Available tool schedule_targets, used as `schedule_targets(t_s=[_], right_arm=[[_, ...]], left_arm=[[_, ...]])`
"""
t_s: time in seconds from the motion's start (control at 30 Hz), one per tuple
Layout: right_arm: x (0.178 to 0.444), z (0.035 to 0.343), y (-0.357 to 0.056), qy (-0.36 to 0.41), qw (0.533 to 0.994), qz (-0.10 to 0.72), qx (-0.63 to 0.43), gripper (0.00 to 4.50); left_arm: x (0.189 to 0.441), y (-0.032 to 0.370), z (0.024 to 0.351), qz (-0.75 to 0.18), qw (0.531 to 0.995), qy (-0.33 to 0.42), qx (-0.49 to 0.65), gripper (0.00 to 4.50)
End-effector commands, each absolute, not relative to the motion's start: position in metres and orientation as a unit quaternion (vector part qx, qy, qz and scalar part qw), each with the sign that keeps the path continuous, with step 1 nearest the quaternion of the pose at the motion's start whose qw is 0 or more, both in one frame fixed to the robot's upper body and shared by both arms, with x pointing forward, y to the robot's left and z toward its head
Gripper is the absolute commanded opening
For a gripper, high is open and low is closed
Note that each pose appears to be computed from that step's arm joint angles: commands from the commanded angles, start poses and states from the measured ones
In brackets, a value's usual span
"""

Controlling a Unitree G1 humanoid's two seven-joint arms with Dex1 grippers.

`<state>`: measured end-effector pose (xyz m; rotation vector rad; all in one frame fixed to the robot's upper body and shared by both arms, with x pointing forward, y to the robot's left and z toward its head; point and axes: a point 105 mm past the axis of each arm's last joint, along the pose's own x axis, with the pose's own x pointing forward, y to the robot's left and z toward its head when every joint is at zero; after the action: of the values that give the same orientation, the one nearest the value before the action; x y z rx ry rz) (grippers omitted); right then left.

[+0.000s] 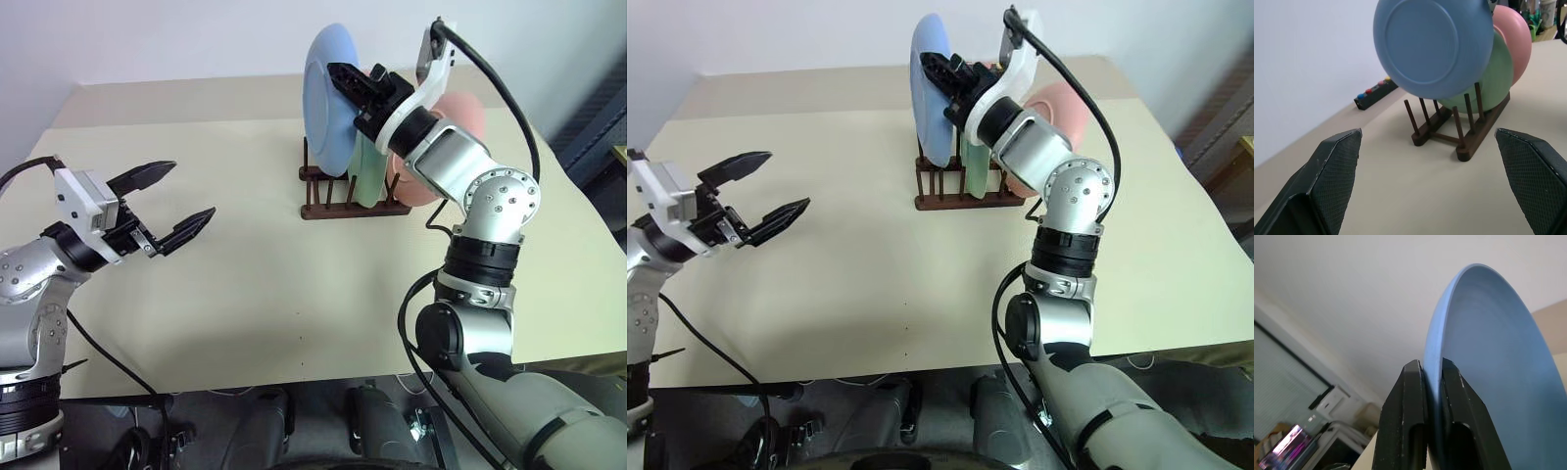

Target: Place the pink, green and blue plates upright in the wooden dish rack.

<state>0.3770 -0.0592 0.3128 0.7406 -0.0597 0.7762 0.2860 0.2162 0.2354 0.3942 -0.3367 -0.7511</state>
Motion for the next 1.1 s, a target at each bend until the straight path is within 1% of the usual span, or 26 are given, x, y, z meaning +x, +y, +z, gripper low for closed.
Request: schedule_targets(t_s=[0.03, 0.33, 0.67, 1.1], right_arm=[[0.367, 0.326, -0.059, -0.056, 0.850, 0.380, 0.360, 0.00], [0.367, 0.322, -0.054, -0.041, 0.842, 0.377, 0.385, 0.00], [0.360, 0.350, -0.049, -0.063, 0.818, 0.402, 0.406, 0.00], [0.367, 0.327, -0.048, -0.039, 0.837, 0.378, 0.392, 0.00]], left_arm=[[0.286, 0.215, 0.243, -0.360, 0.893, -0.181, 0.202, 4.47], [0.289, 0.214, 0.243, -0.360, 0.893, -0.184, 0.200, 4.47], [0.288, 0.212, 0.244, -0.361, 0.893, -0.186, 0.196, 4.47], [0.287, 0.207, 0.248, -0.367, 0.888, -0.192, 0.200, 4.47]])
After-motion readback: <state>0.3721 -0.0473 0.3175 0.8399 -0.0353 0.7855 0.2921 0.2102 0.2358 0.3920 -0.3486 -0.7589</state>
